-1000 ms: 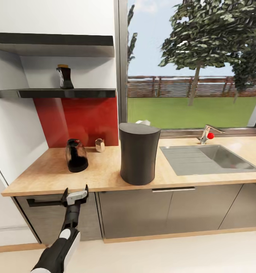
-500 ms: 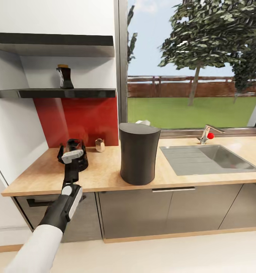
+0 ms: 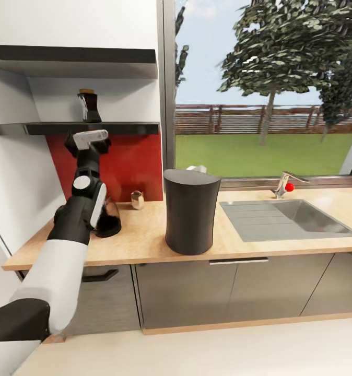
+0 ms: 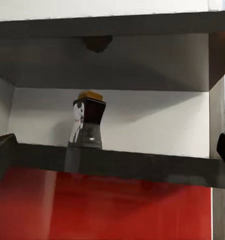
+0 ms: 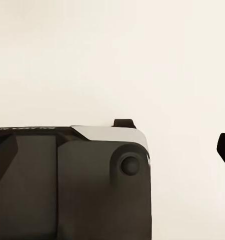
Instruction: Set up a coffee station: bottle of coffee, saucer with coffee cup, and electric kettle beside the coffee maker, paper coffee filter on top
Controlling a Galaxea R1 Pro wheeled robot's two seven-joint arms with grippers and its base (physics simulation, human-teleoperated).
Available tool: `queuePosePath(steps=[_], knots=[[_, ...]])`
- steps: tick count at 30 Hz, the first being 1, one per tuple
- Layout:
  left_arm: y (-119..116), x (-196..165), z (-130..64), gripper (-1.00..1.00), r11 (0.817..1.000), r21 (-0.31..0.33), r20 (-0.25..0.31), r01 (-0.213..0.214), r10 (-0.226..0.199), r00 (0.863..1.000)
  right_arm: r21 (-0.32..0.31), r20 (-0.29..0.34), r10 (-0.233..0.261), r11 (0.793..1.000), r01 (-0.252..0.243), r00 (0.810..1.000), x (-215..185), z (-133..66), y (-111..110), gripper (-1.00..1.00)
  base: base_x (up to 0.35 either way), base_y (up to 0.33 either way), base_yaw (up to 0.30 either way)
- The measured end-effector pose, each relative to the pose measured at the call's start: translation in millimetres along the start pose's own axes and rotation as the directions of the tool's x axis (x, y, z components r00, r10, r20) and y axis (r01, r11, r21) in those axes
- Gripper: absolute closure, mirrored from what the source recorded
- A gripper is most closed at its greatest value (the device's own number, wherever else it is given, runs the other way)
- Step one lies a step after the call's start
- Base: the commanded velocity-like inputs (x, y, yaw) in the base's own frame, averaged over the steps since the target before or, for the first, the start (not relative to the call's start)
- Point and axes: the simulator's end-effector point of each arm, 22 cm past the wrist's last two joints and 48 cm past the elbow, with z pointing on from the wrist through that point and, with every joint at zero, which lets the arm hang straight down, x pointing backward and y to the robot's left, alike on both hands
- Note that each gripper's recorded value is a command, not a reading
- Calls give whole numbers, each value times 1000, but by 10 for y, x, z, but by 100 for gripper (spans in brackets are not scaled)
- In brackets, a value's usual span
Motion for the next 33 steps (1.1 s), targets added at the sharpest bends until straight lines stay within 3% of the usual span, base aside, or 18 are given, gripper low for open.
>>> queuePosePath(steps=[4,5,9,14,18,19,25,27,28,29,33], knots=[[-39,-215,247,-100,1000,-2,-48,-17,16,999,1,0,0,1000,0,1000,0,1,-9,-100,0,0,0],[-86,-273,432,-100,999,2,-118,-33,33,992,1,-1,-1,1000,1,1000,0,5,-11,-100,0,0,0],[-124,-459,679,-100,999,3,-168,-47,47,985,2,0,0,1000,0,1000,1,2,-12,-100,0,0,0],[-132,-538,959,-100,996,8,-270,-84,83,959,2,0,0,1000,0,1000,0,2,-12,-100,0,0,0],[-143,-731,1150,-100,995,12,-317,-104,102,943,2,0,0,1000,0,1000,0,2,-12,-100,0,0,0],[-142,-817,1241,-100,993,14,-344,-116,114,932,2,0,-1,1000,1,1000,0,3,-12,-100,0,0,0],[-106,-863,1388,-100,986,19,-410,-167,160,898,2,-2,-7,1000,7,1000,11,6,-29,-100,0,0,0],[-94,-877,1397,-100,983,16,-407,-181,172,897,7,-8,-13,1000,13,1000,42,10,-58,-100,0,0,0],[-85,-881,1400,-100,982,16,-407,-188,178,896,15,-19,-17,1000,17,1000,99,14,-103,-100,0,0,0],[-82,-876,1399,-100,981,18,-409,-196,186,893,47,-56,-26,999,29,998,280,27,-295,-100,0,0,0],[-108,-740,1347,-100,987,33,-436,-155,154,887,44,-90,-41,998,45,995,530,-3,-323,-100,0,0,0]])
